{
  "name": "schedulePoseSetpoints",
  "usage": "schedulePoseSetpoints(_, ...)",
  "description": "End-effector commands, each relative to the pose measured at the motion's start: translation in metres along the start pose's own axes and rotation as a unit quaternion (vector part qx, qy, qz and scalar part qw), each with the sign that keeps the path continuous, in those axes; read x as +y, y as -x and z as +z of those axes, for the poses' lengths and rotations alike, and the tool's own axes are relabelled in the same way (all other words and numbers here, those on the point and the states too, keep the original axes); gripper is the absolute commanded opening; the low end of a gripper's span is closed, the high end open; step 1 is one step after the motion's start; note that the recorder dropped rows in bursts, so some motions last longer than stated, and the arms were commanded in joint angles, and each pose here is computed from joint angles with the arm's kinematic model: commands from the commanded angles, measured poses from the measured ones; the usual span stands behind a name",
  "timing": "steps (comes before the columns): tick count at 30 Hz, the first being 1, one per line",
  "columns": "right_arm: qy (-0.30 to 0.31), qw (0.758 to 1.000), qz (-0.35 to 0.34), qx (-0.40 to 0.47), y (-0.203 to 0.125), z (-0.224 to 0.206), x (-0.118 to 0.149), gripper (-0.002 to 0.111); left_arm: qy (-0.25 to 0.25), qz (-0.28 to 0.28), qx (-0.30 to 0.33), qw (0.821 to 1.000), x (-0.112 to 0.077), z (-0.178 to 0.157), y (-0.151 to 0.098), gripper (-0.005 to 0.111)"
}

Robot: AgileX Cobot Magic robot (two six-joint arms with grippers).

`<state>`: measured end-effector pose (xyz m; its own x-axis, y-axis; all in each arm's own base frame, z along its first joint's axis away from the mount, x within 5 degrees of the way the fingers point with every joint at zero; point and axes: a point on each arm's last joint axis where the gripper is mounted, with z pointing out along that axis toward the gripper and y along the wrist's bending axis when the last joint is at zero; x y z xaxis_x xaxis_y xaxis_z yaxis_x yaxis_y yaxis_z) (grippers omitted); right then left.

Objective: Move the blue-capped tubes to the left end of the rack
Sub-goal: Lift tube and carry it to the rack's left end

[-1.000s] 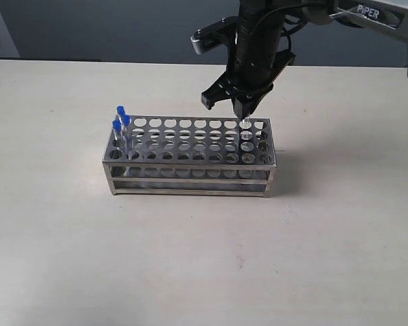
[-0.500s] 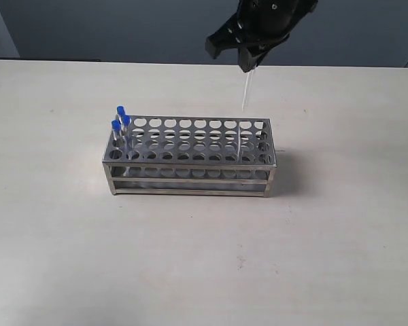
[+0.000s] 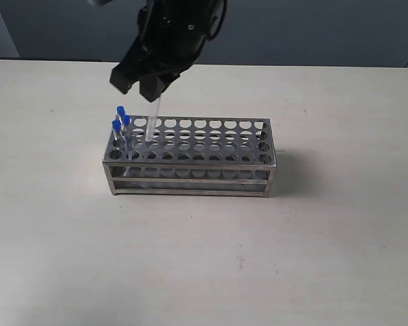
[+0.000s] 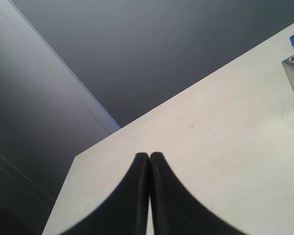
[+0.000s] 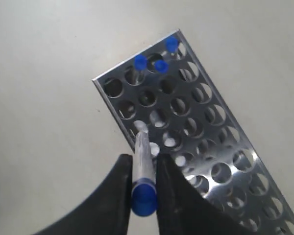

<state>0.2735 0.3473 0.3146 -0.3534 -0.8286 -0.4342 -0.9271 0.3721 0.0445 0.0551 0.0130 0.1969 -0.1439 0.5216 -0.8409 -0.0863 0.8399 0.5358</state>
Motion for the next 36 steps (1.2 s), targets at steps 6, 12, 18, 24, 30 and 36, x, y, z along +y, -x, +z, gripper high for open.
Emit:
schedulePoseSetpoints(6,0.009,0.999,-0.031,-0.014,0.022,0.016,0.016,0.0,0.0,-0.002,-0.002,1.0,0.001,0.0,0.002,0.001)
schedulePoseSetpoints(12,0.019,0.999,-0.03,-0.01,0.022,0.023,0.017,0.0,0.0,-0.002,-0.002,1.0,0.001,0.0,0.002,0.001)
schedulePoseSetpoints(18,0.024,0.999,-0.029,0.004,0.021,0.038,0.015,0.0,0.0,-0.002,-0.002,1.0,0.001,0.0,0.002,0.001)
schedulePoseSetpoints(24,0.026,0.999,-0.028,0.01,0.02,0.049,0.013,0.0,0.0,-0.002,-0.002,1.0,0.001,0.0,0.002,0.001)
schedulePoseSetpoints(30,0.023,0.999,-0.027,-0.002,0.022,0.049,0.013,0.0,0.0,-0.002,-0.002,1.0,0.001,0.0,0.002,0.001)
schedulePoseSetpoints(36,0.018,0.999,-0.027,-0.015,0.025,0.051,0.012,0.0,0.0,-0.002,-0.002,1.0,0.001,0.0,0.002,0.001)
